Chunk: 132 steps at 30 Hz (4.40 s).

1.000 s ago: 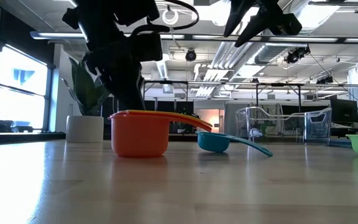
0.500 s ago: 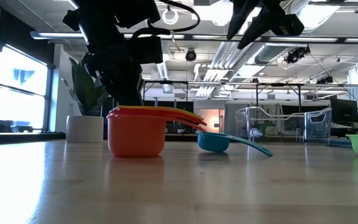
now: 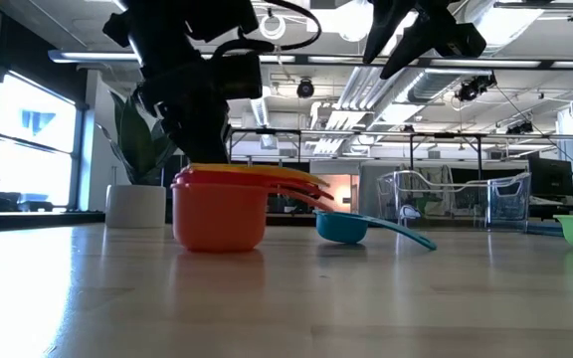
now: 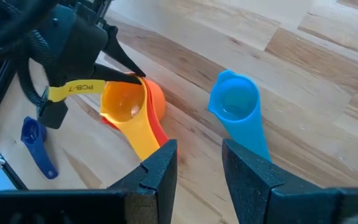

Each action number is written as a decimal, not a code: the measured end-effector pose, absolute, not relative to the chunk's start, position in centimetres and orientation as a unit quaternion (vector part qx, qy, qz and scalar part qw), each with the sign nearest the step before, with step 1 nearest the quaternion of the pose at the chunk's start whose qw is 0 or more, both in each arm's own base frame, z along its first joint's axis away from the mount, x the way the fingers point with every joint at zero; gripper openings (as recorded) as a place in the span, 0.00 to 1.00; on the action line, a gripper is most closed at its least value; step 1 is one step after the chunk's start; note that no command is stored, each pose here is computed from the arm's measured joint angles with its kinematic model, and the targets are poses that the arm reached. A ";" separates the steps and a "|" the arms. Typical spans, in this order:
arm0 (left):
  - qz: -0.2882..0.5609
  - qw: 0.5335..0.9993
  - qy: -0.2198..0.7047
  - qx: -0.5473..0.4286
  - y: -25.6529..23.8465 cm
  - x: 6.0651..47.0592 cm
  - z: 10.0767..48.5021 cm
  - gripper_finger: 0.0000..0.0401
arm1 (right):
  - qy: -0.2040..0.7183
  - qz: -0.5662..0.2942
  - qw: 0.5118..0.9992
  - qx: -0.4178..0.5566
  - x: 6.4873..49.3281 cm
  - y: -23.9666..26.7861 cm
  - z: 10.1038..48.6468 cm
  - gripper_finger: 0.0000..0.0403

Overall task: Nest measuring cups in basket
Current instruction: Remove the yellow measuring cup from the stacked measuring cups

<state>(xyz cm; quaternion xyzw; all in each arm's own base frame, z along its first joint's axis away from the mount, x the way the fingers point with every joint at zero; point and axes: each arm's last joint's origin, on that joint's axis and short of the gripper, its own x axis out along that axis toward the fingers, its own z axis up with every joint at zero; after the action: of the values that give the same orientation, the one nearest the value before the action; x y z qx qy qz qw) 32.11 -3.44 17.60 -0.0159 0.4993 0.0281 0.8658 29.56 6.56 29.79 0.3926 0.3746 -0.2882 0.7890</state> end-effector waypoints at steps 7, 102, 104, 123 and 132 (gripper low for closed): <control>0.026 0.877 0.479 -0.019 -3.5 33.1 19.1 0.09 | 0.377 -0.285 0.792 0.386 29.6 6.6 29.8 0.29; -0.017 0.882 0.465 -0.070 -1.5 33.8 19.3 0.23 | 0.396 -0.259 0.789 0.392 29.6 6.8 29.8 0.29; -0.023 0.885 0.461 -0.059 -1.6 33.8 19.3 0.23 | 0.396 -0.259 0.789 0.392 29.6 6.8 29.8 0.29; -0.043 0.870 0.491 0.029 -1.8 34.1 17.5 0.22 | 0.393 -0.263 0.790 0.390 29.6 6.7 29.8 0.29; -0.014 0.871 0.487 0.067 -2.4 34.2 17.4 0.22 | 0.395 -0.264 0.790 0.388 29.5 6.7 29.8 0.29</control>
<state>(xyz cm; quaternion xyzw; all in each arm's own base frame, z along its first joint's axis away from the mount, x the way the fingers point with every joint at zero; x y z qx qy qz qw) 34.19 -2.39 17.39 0.0667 0.4872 -0.0135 0.8706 29.54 6.74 29.79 0.3885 0.3946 -0.2640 0.7897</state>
